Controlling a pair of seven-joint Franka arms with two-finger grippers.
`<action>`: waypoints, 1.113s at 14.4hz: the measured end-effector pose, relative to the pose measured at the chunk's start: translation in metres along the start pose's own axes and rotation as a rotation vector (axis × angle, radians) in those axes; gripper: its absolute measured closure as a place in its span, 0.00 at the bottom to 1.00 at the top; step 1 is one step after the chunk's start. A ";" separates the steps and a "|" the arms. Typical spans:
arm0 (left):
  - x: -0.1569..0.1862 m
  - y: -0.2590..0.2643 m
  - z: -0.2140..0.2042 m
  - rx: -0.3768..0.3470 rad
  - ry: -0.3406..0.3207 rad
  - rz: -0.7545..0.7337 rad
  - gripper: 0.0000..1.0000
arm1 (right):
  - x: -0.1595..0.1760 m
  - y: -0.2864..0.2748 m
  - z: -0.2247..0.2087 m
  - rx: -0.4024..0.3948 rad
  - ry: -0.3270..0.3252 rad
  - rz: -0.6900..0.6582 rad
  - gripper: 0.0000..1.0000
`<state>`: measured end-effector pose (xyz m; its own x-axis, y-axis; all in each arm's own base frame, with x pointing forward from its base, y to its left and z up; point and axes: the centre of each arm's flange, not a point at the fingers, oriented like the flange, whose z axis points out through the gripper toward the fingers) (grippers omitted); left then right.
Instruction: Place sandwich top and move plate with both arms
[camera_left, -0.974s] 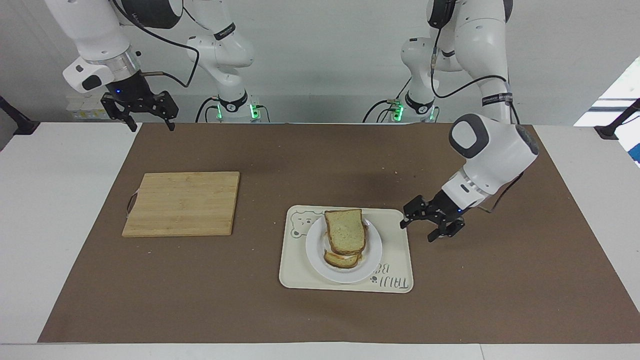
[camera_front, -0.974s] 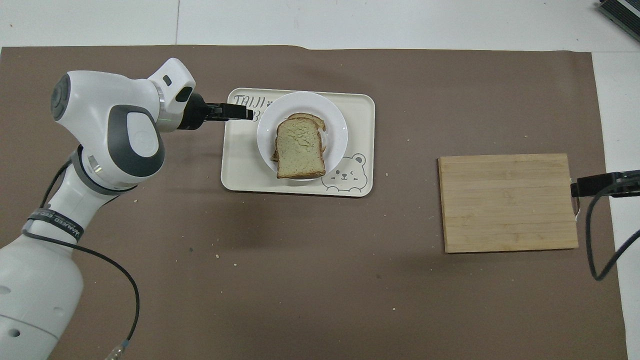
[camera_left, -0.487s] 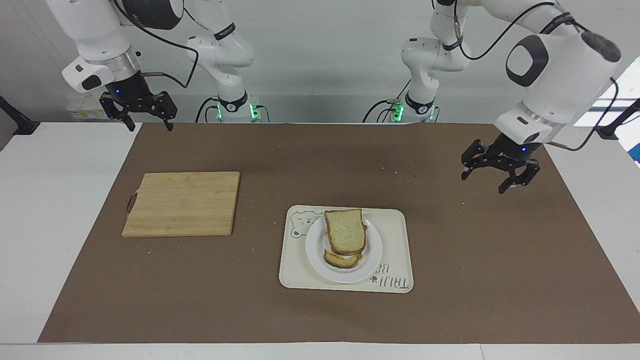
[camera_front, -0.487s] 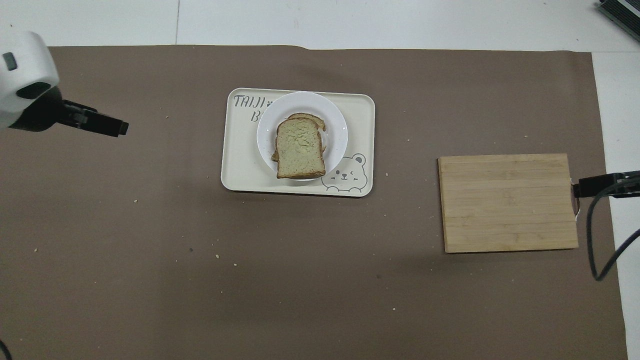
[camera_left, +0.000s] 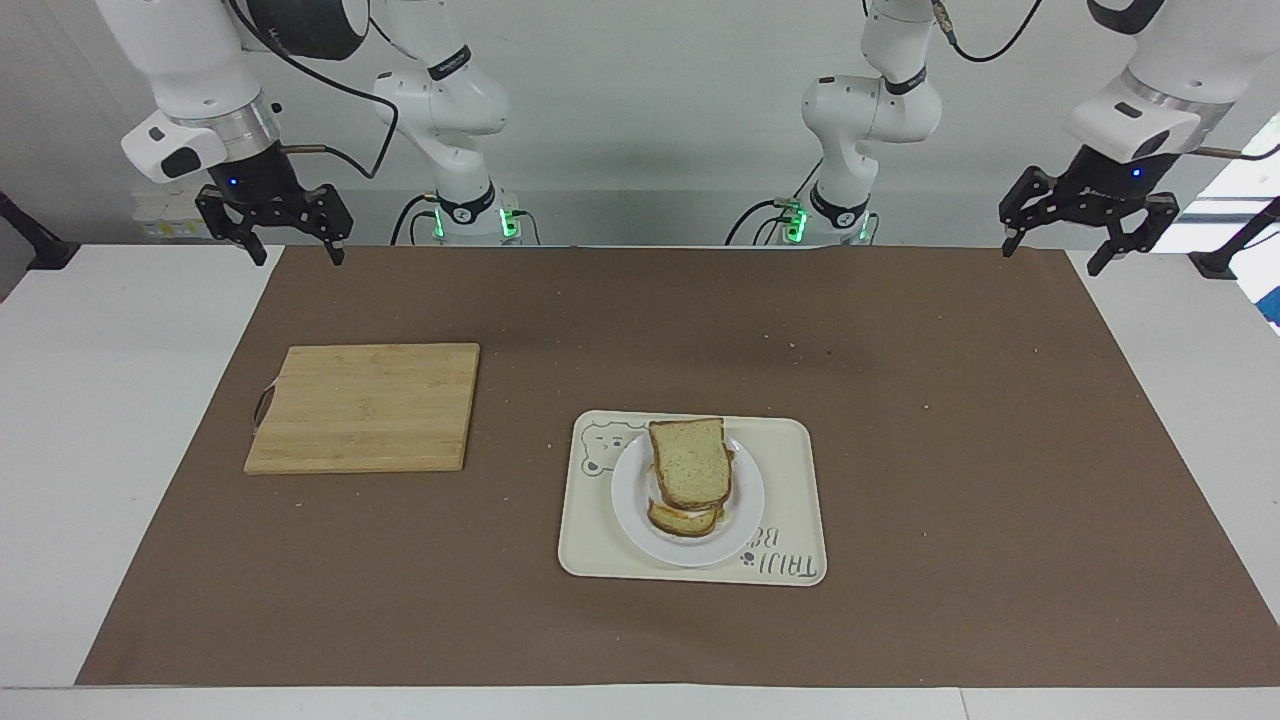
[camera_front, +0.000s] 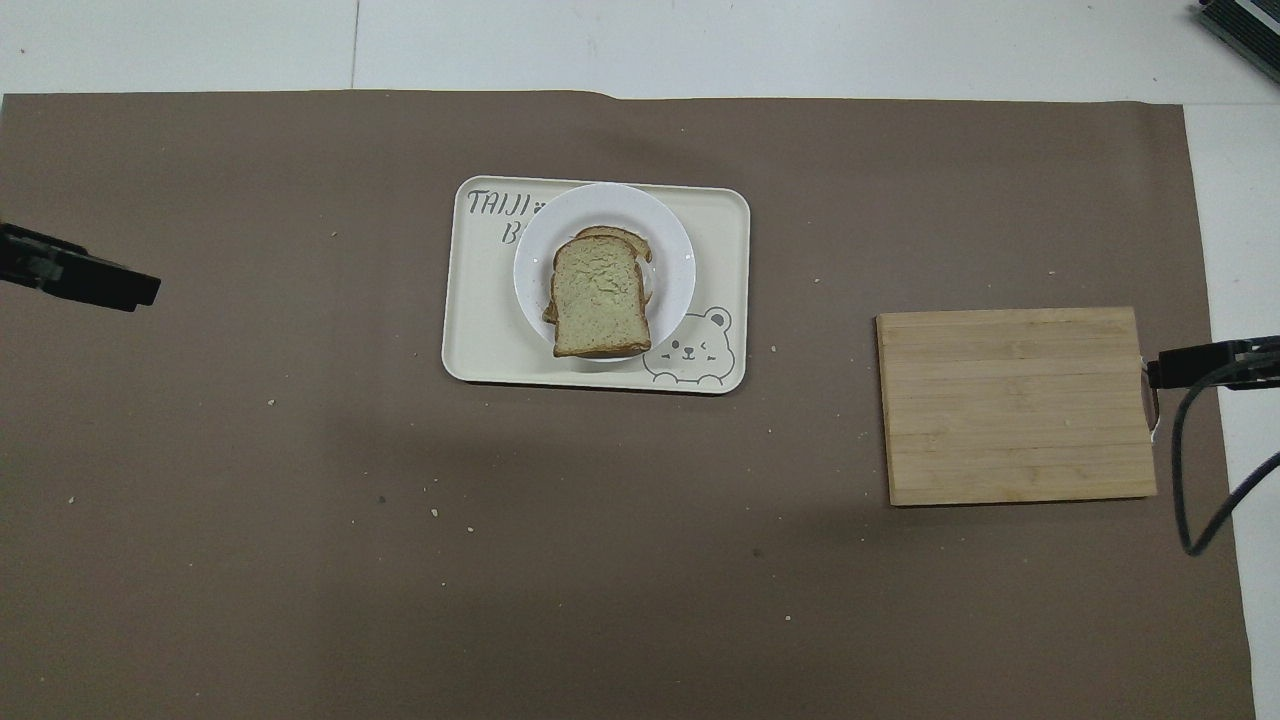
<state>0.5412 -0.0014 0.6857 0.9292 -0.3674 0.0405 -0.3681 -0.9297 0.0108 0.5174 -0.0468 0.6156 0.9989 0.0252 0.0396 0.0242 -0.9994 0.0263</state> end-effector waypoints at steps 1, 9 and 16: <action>-0.010 -0.005 -0.010 -0.004 -0.006 -0.003 0.00 | 0.000 -0.002 0.000 0.000 0.000 -0.003 0.00; -0.053 -0.012 -0.039 -0.025 -0.013 -0.069 0.00 | 0.009 -0.003 -0.009 0.000 0.001 0.004 0.00; -0.035 -0.013 -0.013 -0.029 -0.050 -0.129 0.00 | 0.012 -0.044 -0.006 0.003 -0.039 0.054 0.00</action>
<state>0.5128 0.0236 0.6972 0.9690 -0.2468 -0.0129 -0.2461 -0.9684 0.0415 0.5277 -0.0020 0.6205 0.9996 -0.0293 0.0022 -0.0294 -0.9993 0.0223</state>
